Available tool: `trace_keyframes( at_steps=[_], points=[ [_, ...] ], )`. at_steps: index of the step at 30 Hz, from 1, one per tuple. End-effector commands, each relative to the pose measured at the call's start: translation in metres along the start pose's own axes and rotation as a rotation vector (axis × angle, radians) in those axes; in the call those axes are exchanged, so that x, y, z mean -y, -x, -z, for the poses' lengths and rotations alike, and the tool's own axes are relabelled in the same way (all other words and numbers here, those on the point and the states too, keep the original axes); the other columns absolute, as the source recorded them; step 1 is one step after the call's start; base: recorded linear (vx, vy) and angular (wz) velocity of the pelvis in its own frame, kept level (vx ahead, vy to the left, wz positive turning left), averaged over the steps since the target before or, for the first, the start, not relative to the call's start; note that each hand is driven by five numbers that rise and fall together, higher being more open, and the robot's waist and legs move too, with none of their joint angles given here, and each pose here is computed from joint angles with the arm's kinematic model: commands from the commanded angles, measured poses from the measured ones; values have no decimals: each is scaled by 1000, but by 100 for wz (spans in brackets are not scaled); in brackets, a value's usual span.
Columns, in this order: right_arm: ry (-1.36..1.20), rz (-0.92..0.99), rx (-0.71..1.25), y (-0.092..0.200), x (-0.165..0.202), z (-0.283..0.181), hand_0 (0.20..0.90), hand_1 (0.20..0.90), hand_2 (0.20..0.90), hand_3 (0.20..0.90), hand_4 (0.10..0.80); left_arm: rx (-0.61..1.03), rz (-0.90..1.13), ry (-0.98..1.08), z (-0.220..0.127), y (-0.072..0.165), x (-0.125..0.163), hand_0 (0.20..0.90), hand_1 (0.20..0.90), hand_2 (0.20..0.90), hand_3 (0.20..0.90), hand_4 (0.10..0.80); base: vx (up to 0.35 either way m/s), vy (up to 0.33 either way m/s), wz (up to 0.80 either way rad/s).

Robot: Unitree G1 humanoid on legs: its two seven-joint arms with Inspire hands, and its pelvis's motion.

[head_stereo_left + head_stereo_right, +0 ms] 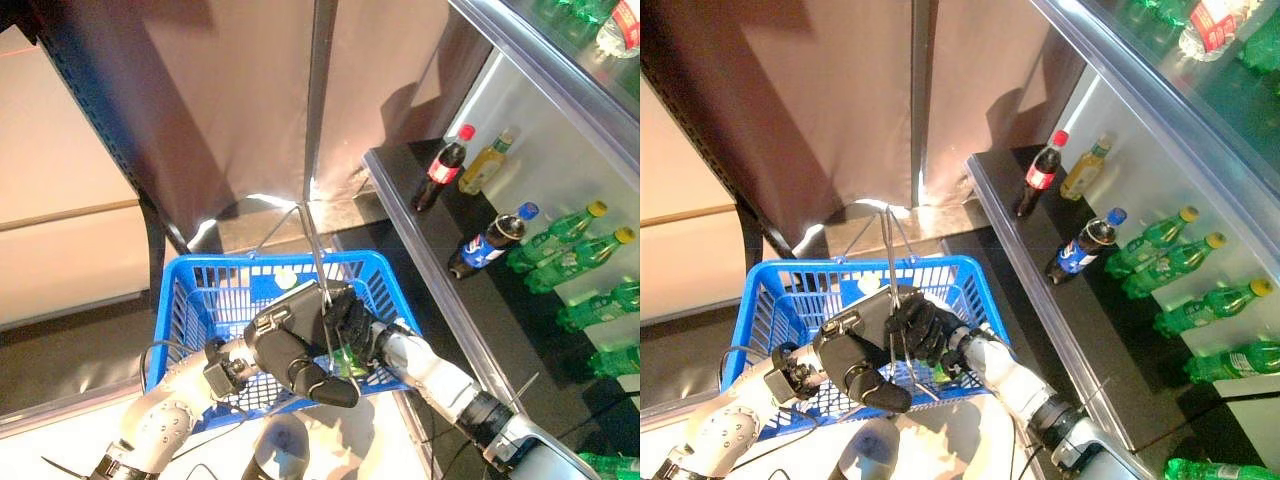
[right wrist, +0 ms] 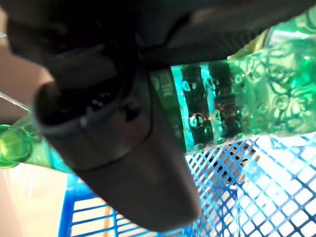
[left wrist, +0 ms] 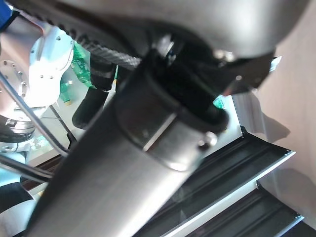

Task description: Pick up the drink and place into the basket.

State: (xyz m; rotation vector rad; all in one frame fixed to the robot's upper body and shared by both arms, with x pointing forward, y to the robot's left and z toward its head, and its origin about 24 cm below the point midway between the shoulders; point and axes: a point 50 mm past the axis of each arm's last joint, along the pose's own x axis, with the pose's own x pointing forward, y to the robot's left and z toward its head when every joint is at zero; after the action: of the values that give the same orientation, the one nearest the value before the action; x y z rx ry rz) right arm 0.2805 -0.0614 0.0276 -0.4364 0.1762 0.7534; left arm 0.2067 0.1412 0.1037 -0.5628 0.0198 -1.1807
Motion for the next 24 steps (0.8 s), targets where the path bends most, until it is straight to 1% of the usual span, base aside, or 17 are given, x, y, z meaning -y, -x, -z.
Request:
trace_keyframes(
  at_steps=[1,9,15,24],
  points=[
    [189,-57,247,-8,-5,-63,300,300,300,200,100,331,692,-186,-55,-53,80,300,300,300,200,100,0,0,0],
    [398,-98,260,-14,-10,-77,300,300,300,200,100,322,725,-187,-55,-57,83,300,300,300,200,100,0,0,0],
    [508,-129,269,-20,-16,-86,300,300,300,200,100,324,755,-194,-56,-61,86,300,300,300,200,100,0,0,0],
    [572,-174,266,-27,-25,-87,300,300,300,200,100,320,795,-187,-58,-63,90,300,300,300,200,100,0,0,0]
  ],
)
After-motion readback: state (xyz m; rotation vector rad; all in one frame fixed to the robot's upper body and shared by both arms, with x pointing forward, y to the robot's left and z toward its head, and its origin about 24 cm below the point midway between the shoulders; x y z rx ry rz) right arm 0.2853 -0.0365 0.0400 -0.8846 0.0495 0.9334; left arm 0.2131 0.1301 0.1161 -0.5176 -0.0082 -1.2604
